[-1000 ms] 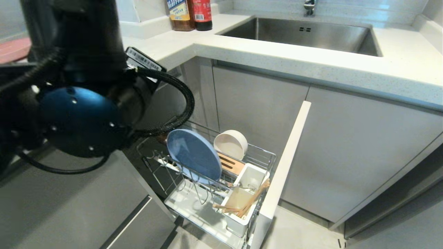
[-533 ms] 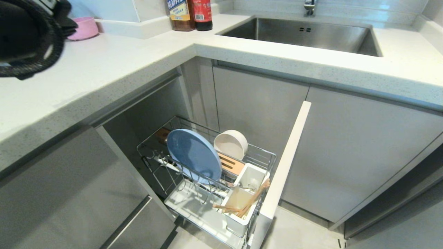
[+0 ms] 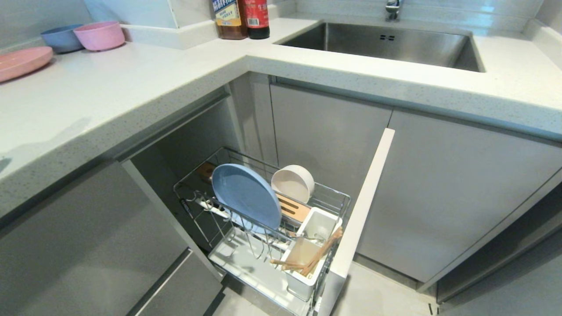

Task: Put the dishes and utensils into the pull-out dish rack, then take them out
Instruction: Take the plate out of the cupboard

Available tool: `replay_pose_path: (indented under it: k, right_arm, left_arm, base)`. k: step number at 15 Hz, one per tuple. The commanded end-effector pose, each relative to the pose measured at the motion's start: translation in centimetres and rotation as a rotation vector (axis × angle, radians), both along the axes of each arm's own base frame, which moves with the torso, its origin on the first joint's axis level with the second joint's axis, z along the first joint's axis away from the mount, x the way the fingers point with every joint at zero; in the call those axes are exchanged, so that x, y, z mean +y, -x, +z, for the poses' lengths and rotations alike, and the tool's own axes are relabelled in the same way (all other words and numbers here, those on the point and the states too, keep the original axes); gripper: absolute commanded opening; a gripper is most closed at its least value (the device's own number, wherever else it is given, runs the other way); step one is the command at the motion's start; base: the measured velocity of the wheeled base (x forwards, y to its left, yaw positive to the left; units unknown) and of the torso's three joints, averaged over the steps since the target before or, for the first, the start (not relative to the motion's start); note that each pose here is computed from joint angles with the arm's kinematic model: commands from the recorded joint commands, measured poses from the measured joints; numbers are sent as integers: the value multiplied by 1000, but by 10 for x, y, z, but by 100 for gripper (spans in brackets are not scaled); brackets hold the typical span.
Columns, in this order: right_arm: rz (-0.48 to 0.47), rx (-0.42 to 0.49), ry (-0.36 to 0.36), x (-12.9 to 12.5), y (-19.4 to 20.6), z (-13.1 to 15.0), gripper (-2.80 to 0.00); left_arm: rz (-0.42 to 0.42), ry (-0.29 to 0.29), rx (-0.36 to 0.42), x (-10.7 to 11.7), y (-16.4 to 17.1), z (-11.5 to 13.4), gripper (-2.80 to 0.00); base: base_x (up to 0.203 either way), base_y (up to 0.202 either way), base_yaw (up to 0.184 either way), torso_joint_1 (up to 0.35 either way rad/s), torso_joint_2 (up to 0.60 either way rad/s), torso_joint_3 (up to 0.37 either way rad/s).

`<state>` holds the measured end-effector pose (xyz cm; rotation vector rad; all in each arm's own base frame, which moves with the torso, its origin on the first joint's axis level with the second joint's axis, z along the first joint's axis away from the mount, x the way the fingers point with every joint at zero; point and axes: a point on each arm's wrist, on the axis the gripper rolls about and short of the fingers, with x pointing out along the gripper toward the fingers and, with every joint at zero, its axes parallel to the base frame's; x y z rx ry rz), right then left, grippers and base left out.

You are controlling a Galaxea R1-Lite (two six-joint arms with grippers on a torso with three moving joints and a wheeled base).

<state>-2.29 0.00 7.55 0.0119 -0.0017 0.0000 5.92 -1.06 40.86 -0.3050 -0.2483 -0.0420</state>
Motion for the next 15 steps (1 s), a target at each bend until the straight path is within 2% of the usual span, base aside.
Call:
replay_pose_path:
  k: [1, 3, 5, 7, 11, 13, 15]
  right_arm:
    - [0, 2, 0, 0, 0, 0, -280]
    - [0, 3, 0, 0, 0, 0, -280]
    - [0, 3, 0, 0, 0, 0, -280]
    - [0, 2, 0, 0, 0, 0, -280]
    - [0, 2, 0, 0, 0, 0, -280]
    - [0, 2, 0, 0, 0, 0, -280]
    - [0, 2, 0, 0, 0, 0, -280]
  left_arm:
    - [-24, -52, -60, 13, 54, -11, -280]
    - [-41, -177, -37, 16, 90, -43, -280]
    - [-28, -262, 2, 16, 108, -84, -280]
    - [-3, -295, 32, 14, 121, -122, -280]
    - [-15, -332, 71, 10, 134, -202, -280]
    - [-30, -357, 58, 9, 139, -235, -280]
    - [-45, -366, 71, 8, 132, -251, -280]
  base:
    - [0, 0, 0, 0, 0, 0]
    - [0, 0, 0, 0, 0, 0]
    - [0, 0, 0, 0, 0, 0]
    - [0, 0, 0, 0, 0, 0]
    - [0, 0, 0, 0, 0, 0]
    - [0, 0, 0, 0, 0, 0]
    - [0, 0, 0, 0, 0, 0]
